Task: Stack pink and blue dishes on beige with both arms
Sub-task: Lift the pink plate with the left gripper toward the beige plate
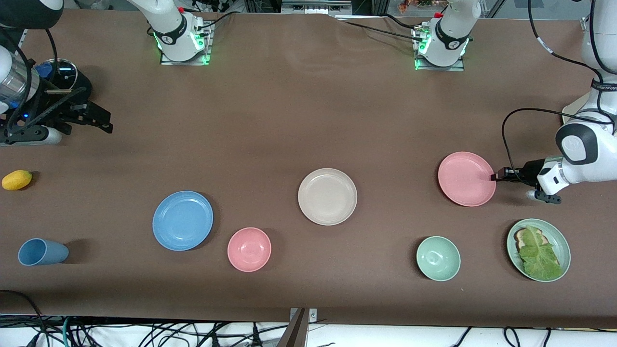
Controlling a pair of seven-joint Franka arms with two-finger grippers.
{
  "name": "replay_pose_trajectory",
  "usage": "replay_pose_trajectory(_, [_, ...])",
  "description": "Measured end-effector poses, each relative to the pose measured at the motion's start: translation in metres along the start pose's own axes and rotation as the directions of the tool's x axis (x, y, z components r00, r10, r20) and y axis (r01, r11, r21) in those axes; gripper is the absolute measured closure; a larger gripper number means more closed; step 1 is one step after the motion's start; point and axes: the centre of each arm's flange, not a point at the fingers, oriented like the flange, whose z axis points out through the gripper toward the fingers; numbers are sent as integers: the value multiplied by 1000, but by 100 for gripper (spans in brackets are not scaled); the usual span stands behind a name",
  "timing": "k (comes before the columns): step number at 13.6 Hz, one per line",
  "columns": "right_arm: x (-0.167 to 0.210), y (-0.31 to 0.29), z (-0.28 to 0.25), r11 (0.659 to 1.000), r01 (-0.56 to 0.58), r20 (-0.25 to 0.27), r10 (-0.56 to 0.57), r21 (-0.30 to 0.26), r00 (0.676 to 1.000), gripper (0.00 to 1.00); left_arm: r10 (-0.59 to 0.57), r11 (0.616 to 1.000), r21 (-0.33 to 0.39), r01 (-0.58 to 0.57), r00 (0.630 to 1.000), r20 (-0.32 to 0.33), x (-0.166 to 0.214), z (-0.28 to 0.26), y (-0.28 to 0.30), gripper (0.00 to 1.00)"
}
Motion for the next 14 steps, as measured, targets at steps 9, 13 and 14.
replay_pose_trajectory(9, [0,7,1,1000,-13,2,13,-1,1000,0,18,999,-43,-16,999,39,26,-43,48,96])
replay_pose_trajectory(13, [1,8,1,1000,-13,2,13,-1,1000,0,-12,1000,-6,13,999,45,64,-67,142,96])
replay_pose_trajectory(14, [1,8,1,1000,-13,2,13,-1,1000,0,-32,999,2,32,998,52,72,-62,167,96])
